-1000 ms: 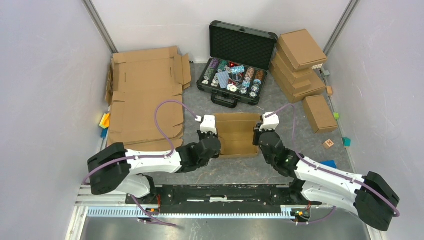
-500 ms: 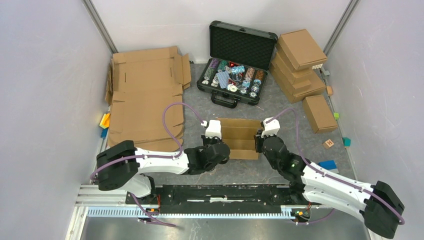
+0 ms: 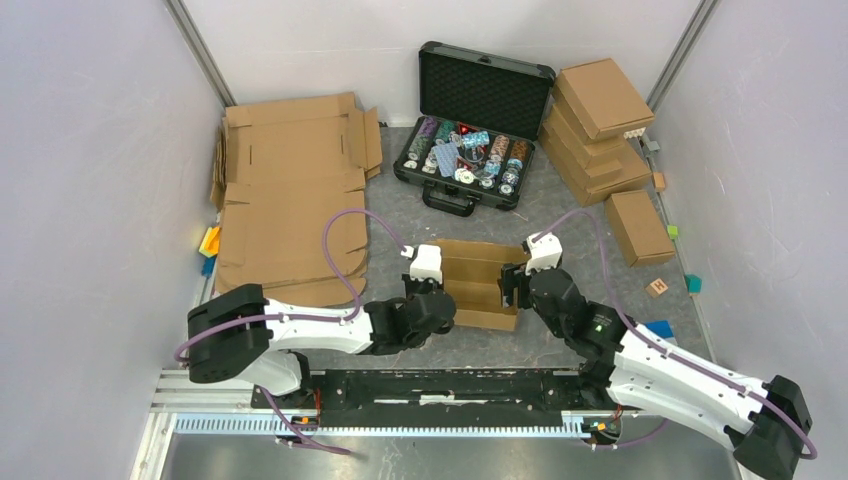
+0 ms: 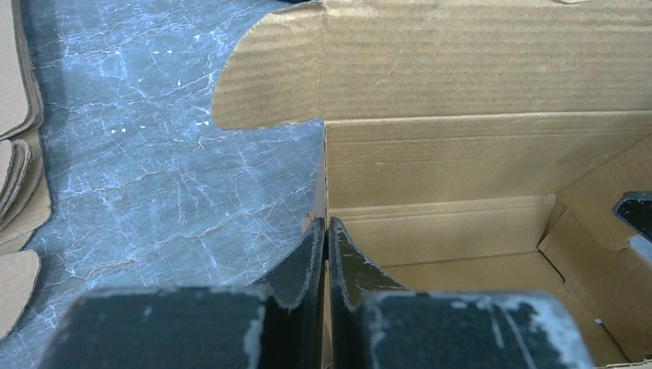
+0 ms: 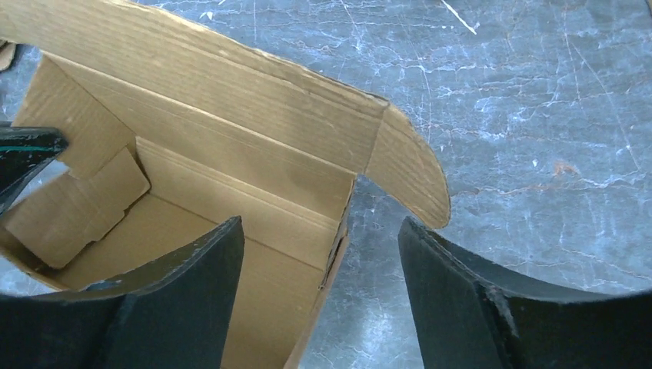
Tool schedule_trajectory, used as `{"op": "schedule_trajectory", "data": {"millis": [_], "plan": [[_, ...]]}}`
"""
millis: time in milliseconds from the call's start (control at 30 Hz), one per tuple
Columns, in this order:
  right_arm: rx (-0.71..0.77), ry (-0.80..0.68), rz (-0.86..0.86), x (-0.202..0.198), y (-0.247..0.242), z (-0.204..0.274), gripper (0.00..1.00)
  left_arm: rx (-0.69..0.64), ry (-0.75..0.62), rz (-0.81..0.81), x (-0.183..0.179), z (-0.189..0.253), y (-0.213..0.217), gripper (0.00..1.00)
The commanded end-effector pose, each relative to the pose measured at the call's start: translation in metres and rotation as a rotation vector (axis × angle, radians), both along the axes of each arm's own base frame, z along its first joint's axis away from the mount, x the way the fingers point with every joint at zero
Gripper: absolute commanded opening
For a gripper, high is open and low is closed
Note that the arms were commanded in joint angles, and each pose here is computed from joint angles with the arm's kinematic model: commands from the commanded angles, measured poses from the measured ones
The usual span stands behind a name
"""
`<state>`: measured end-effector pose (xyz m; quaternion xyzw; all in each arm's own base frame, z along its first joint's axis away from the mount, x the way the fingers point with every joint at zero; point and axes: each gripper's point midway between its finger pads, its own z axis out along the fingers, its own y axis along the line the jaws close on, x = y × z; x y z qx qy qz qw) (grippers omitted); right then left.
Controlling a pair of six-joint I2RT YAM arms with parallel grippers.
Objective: Fold the paper box
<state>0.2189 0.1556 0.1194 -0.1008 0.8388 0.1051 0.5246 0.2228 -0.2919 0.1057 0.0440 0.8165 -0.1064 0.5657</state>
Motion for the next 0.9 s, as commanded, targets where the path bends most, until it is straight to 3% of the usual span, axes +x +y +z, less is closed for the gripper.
{"op": "schedule_trajectory", "data": {"millis": [0, 167, 333, 533, 800, 867], "plan": [[-0.003, 0.049, 0.057, -0.009, 0.007, 0.02, 0.83, -0.019, -0.054, 0.015, 0.002, 0.015, -0.001, 0.08], [-0.067, 0.044, 0.213, -0.022, 0.014, 0.042, 0.98, -0.012, -0.06, 0.01, 0.0, 0.013, -0.001, 0.08], [-0.194, -0.028, 0.263, -0.015, 0.007, 0.079, 0.98, -0.008, -0.066, -0.001, 0.0, 0.012, -0.002, 0.08], [-0.311, -0.074, 0.448, -0.008, 0.033, 0.107, 0.98, -0.006, -0.074, -0.052, -0.004, 0.011, -0.006, 0.07], [-0.429, -0.009, 0.538, 0.01, 0.06, 0.083, 0.98, 0.003, -0.076, -0.088, -0.008, 0.008, -0.006, 0.07], [-0.436, 0.01, 0.559, 0.01, 0.066, 0.072, 0.93, -0.002, -0.078, -0.093, -0.008, 0.008, -0.005, 0.07]]}}
